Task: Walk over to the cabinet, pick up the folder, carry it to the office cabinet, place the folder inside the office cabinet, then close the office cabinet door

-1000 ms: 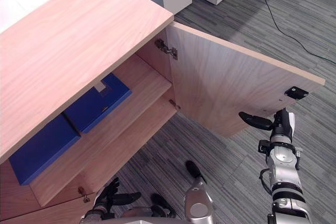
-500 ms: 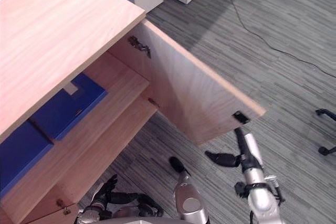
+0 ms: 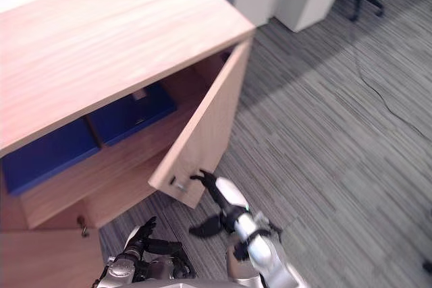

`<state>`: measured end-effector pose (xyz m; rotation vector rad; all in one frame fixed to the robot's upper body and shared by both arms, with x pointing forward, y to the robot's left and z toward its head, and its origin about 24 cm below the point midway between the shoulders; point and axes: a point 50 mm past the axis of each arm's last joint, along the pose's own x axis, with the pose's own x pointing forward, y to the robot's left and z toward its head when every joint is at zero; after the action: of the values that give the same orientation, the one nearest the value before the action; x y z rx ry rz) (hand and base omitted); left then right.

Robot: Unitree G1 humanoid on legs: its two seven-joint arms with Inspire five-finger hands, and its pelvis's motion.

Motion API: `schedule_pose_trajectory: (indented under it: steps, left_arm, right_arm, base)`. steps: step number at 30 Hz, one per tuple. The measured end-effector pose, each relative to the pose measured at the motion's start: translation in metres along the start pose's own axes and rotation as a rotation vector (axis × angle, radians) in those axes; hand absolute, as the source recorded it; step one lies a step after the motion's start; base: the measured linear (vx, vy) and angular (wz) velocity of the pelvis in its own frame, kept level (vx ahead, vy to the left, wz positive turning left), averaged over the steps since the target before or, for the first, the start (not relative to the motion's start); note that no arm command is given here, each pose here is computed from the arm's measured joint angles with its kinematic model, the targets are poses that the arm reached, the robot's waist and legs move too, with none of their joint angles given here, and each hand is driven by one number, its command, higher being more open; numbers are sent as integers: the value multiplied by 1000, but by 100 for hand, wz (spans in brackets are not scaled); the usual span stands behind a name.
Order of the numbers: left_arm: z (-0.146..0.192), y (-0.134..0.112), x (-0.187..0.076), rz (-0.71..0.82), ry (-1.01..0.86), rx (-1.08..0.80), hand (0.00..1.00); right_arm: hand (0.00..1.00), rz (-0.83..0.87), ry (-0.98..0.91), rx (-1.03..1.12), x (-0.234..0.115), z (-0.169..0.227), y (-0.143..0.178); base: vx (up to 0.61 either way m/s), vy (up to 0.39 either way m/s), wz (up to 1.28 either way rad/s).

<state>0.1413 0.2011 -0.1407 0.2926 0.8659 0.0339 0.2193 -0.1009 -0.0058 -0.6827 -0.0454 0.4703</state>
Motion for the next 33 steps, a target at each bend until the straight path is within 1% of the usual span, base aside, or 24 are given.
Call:
schedule_pose_trajectory:
  steps: [1, 2, 4, 5, 7, 10, 15, 18, 21, 22, 23, 24, 25, 27, 29, 31, 32, 33]
  left_arm:
    - [1, 3, 0, 17, -5, -5, 100]
    - [2, 3, 1, 22, -6, -10, 100]
    - [2, 7, 1, 42, -8, -41, 100]
    - [3, 8, 1, 47, -8, -50, 100]
    - [1, 12, 0, 66, -2, -78, 100]
    - [-4, 19, -1, 94, 18, -116, 100]
    - [-16, 21, -6, 121, 53, -148, 100]
    - [-30, 25, -13, 175, 90, -232, 100]
    - [-41, 31, -20, 232, 107, -351, 100]
    - [-44, 35, -22, 261, 108, -414, 100]
    - [-43, 37, -22, 276, 103, -442, 100]
    - [-40, 48, -24, 323, 71, -510, 100]
    - [-38, 53, -24, 345, 52, -540, 100]
    - [-26, 82, -27, 437, -41, -631, 100]
    - [-19, 106, -31, 494, -101, -637, 100]
    - [-2, 145, -39, 582, -205, -617, 100]
    - [2, 154, -42, 604, -228, -606, 100]
    - [11, 170, -47, 636, -274, -581, 100]
  right_arm:
    - [100, -69, -5, 3, 13, 2, -16]
    - [100, -102, -4, 0, 20, 2, -25]
    - [100, -256, 18, 46, 35, 0, -58]
    - [100, -284, 26, 57, 39, -1, -65]
    - [100, -399, 65, 134, 44, -7, -86]
    - [100, -493, 113, 219, 41, -17, -94]
    - [100, -548, 166, 274, 36, -30, -100]
    - [100, -522, 210, 308, 22, -43, -87]
    - [100, -406, 262, 359, 5, -57, -52]
    - [100, -306, 311, 376, 1, -66, -33]
    - [100, -250, 339, 382, -2, -70, -22]
    - [100, -113, 414, 400, -9, -80, 7]
    - [100, -60, 438, 408, -11, -82, 18]
    - [100, 83, 513, 461, -16, -83, 54]
    - [100, 120, 527, 499, -15, -79, 68]
    - [100, 118, 511, 503, -8, -75, 67]
    - [100, 114, 502, 497, -5, -73, 65]
    - [100, 99, 488, 482, 2, -72, 58]
  base:
    - [36, -43, 96]
    - [39, -38, 92]
    - [21, -22, 81]
    - [-3, -14, 78]
    - [-19, -4, 82]
    - [-53, 17, 68]
    - [-106, 22, 51]
    - [-44, 4, 51]
    - [25, -25, 60]
    - [55, -50, 46]
    - [81, -60, 78]
    - [82, -59, 74]
    - [123, -46, 97]
    - [158, -53, 84]
    - [157, -59, 79]
    - [148, -31, 79]
    - [107, -3, 58]
    - [70, 4, 48]
